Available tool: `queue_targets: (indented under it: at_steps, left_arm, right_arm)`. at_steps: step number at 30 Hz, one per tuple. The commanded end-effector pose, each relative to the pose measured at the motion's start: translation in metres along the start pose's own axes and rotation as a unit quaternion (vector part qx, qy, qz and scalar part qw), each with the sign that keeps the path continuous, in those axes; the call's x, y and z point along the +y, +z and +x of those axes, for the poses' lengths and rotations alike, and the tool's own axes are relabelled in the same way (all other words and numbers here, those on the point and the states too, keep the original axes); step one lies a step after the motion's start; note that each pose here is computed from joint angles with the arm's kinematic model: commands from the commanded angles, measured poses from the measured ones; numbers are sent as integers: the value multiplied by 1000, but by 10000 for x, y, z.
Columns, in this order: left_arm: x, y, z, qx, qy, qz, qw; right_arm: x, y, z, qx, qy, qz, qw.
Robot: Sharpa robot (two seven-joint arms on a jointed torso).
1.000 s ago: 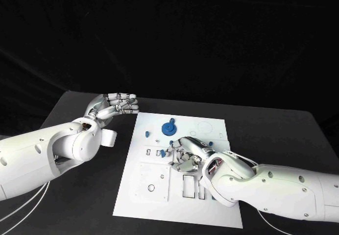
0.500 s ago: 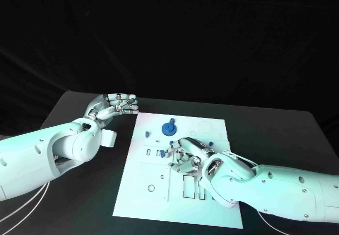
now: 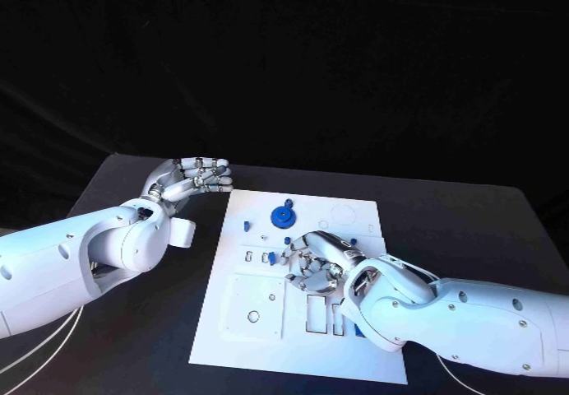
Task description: Assemble the parts on the task board
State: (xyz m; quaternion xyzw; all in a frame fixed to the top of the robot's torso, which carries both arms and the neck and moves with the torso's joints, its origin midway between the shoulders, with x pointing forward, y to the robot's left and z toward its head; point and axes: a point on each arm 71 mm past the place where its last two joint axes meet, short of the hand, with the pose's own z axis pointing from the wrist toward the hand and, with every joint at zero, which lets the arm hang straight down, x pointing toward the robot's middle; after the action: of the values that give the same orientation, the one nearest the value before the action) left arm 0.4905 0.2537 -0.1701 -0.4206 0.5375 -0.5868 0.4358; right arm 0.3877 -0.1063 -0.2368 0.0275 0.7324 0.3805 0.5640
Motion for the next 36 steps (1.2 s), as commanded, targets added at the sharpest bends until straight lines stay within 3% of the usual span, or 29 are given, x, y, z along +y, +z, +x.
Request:
queue_targets:
  at_steps: [1, 7, 12, 17, 20, 23, 25, 28, 31, 36]
  left_arm:
    - [-2, 4, 19, 5, 7, 0, 1000]
    - [18, -7, 12, 6, 26, -19, 999]
    - [33, -35, 33, 23, 45, -44, 998]
    - [19, -56, 110, 66, 72, -67, 993]
    - [38, -68, 194, 117, 102, -104, 982]
    - [74, -86, 312, 192, 156, -169, 954]
    - [85, -86, 369, 222, 198, -205, 932]
    - [88, -72, 412, 240, 264, -236, 904]
    - [72, -27, 430, 235, 327, -255, 879]
    - [52, 56, 516, 235, 378, -274, 852]
  right_arm:
    - [20, -37, -72, -10, -2, -2, 1000]
    - [43, -88, -281, -31, 33, -14, 999]
    - [41, -114, -507, -48, 60, -22, 997]
    - [-65, -111, -803, -64, 72, 5, 995]
    - [-185, -96, -1019, -80, 81, 28, 993]
    - [-312, -90, -1212, -99, 92, 47, 990]
    - [-379, -88, -1300, -111, 99, 55, 987]
    - [-438, -80, -1371, -121, 103, 63, 985]
    - [-489, -71, -1423, -129, 105, 69, 984]
    - [-540, -52, -1461, -135, 104, 77, 982]
